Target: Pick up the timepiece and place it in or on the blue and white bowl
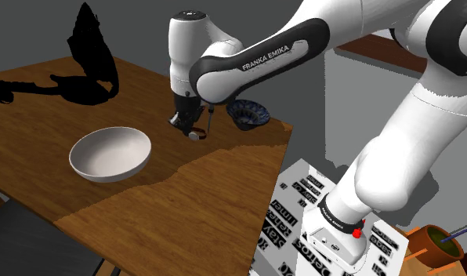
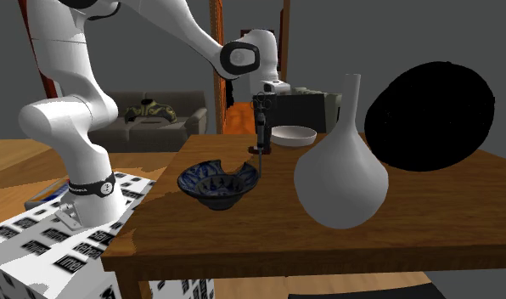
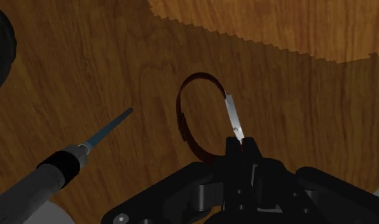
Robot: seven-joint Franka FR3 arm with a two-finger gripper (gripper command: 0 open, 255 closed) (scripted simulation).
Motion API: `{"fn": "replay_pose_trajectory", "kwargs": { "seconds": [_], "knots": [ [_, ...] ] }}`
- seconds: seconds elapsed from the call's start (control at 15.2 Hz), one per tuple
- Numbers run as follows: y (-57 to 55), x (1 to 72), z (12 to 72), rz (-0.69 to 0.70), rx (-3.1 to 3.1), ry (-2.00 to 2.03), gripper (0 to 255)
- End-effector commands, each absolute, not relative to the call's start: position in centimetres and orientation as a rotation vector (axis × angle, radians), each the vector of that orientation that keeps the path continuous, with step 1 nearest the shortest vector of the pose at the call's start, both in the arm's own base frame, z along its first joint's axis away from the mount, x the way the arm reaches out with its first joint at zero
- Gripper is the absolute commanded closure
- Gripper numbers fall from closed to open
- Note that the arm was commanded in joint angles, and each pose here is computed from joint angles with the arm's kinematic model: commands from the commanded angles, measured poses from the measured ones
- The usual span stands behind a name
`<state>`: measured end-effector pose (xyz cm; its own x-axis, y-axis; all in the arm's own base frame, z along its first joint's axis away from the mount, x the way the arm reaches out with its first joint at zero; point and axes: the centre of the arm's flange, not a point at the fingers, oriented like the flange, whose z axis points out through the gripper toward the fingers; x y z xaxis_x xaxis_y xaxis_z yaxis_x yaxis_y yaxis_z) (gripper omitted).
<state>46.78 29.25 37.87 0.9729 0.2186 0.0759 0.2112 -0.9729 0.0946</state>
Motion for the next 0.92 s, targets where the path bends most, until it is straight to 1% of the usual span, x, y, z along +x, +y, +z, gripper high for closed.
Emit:
{"fn": "replay_pose_trajectory", "kwargs": {
  "seconds": [0.0, 0.86],
  "knots": [
    [29.3, 46.7, 38.9, 0.131, 3.035, 0.331, 255],
    [29.3, 46.7, 45.8, 0.131, 3.035, 0.331, 255]
  ]
}}
